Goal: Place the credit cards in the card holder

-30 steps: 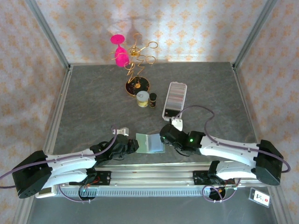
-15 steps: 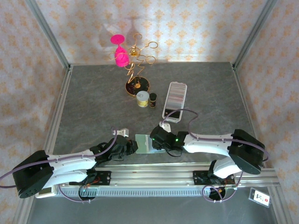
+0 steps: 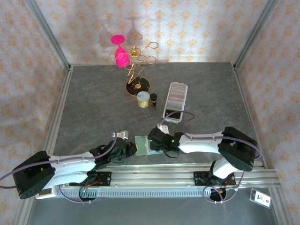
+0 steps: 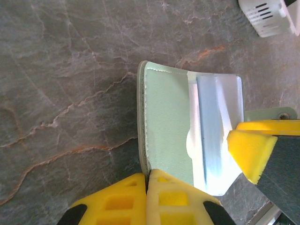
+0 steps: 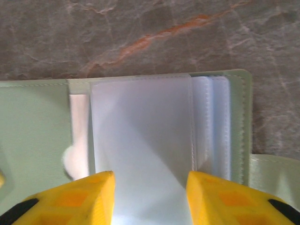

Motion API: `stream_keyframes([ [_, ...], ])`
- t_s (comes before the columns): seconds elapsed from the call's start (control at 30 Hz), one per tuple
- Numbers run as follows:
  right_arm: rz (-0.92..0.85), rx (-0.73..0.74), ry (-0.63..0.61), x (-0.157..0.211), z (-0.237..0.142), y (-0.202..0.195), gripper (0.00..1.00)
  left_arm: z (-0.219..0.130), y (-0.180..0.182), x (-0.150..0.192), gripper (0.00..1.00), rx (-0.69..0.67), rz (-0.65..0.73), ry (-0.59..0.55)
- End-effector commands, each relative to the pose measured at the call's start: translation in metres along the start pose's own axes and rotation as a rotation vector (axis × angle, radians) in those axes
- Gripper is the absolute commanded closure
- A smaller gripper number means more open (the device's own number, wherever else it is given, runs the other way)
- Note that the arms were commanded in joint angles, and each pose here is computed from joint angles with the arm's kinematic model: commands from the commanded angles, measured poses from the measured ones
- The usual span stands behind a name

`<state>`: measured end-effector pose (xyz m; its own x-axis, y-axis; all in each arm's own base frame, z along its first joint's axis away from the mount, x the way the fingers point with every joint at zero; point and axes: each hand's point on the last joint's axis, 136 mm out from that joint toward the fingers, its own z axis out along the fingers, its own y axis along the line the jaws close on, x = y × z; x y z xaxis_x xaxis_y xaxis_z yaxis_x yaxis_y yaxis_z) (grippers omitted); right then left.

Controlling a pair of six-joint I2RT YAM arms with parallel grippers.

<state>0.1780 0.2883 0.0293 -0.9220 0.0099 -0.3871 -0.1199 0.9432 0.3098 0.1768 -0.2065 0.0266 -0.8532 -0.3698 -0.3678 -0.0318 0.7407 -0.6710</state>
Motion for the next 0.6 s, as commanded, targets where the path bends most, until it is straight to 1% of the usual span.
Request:
stream_keyframes([
  [0.0,0.009,-0.015,0.051,0.014,0.008,0.003,0.54,0.003,0.006,0.004,0.99,-0.009,-0.003,0.012],
  [0.2,0.045,-0.134,0.046,0.01,0.005,0.028,0.54,0.006,0.009,0.007,1.0,-0.006,-0.009,0.023],
  [0.37,0.074,-0.209,0.04,0.007,0.002,0.042,0.54,0.006,0.01,0.008,1.0,-0.008,-0.009,0.023],
  [0.57,0.104,-0.262,0.044,0.006,0.003,0.053,0.54,0.005,0.013,0.008,1.0,-0.016,-0.008,0.021],
])
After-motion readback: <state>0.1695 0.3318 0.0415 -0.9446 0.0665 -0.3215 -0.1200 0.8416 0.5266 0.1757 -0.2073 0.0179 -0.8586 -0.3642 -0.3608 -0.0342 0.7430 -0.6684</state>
